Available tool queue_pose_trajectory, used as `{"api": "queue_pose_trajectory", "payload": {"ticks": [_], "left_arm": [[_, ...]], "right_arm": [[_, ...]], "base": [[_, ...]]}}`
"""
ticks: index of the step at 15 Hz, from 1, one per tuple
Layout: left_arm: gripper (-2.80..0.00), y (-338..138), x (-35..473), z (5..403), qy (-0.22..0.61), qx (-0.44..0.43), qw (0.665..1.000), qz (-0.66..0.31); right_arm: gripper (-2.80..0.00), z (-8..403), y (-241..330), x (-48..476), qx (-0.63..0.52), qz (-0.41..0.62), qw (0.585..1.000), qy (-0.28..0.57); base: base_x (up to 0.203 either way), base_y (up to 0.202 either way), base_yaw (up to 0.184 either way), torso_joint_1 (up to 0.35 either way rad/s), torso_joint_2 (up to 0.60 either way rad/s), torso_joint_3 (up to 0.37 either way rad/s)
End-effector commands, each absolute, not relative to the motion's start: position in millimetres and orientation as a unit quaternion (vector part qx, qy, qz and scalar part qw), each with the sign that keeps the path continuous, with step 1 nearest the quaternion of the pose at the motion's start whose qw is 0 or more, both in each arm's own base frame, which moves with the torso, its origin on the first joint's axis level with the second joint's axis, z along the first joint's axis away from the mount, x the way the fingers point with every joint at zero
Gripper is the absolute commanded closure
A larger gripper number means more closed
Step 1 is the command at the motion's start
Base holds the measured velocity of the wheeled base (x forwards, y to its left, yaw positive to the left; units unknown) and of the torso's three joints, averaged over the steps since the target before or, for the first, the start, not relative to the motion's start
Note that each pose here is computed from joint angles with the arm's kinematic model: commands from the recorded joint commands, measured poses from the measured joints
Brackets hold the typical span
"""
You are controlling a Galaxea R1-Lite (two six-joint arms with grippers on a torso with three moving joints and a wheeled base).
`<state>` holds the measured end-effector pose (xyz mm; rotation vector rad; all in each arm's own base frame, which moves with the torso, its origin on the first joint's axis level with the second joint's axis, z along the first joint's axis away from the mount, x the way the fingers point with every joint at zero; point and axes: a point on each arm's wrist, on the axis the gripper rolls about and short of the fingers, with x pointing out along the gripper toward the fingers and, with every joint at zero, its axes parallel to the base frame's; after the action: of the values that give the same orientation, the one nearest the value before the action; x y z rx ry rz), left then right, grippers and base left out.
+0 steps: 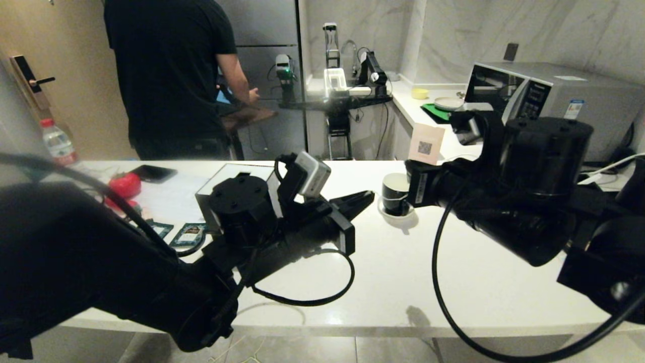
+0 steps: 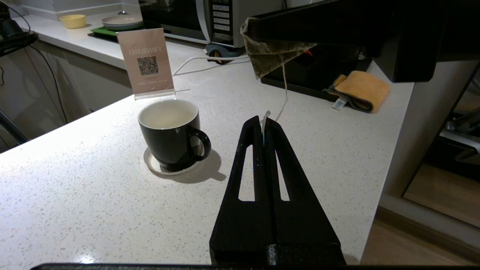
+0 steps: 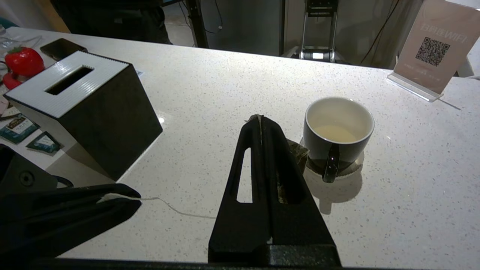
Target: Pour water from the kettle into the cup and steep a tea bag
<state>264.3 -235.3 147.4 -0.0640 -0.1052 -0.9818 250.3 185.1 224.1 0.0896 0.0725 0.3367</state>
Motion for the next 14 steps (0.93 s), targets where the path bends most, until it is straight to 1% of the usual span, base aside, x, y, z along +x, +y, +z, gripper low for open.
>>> {"api": "queue_pose_trajectory", "payload": {"ticks": [1,8,9,14], "left_arm": [[0.00,-235.2,264.3,148.1,-0.054,-0.032,0.880,-0.472],[0.00,-234.8,263.8,148.8,-0.055,-0.032,0.880,-0.472],[0.00,-234.8,263.8,148.8,-0.055,-0.031,0.880,-0.472],[0.00,-234.5,262.6,147.7,-0.053,-0.031,0.879,-0.472]], "right_arm": [[0.00,219.2,184.5,249.5,0.044,0.167,0.984,0.039],[0.00,216.0,183.7,248.5,0.041,0.166,0.984,0.043],[-2.80,215.7,183.8,248.7,0.041,0.166,0.984,0.044],[-2.80,215.9,183.2,247.8,0.042,0.166,0.984,0.044]], "base": [[0.000,0.000,0.000,0.000,0.00,0.000],[0.000,0.000,0.000,0.000,0.00,0.000],[0.000,0.000,0.000,0.000,0.00,0.000],[0.000,0.000,0.000,0.000,0.00,0.000]]}}
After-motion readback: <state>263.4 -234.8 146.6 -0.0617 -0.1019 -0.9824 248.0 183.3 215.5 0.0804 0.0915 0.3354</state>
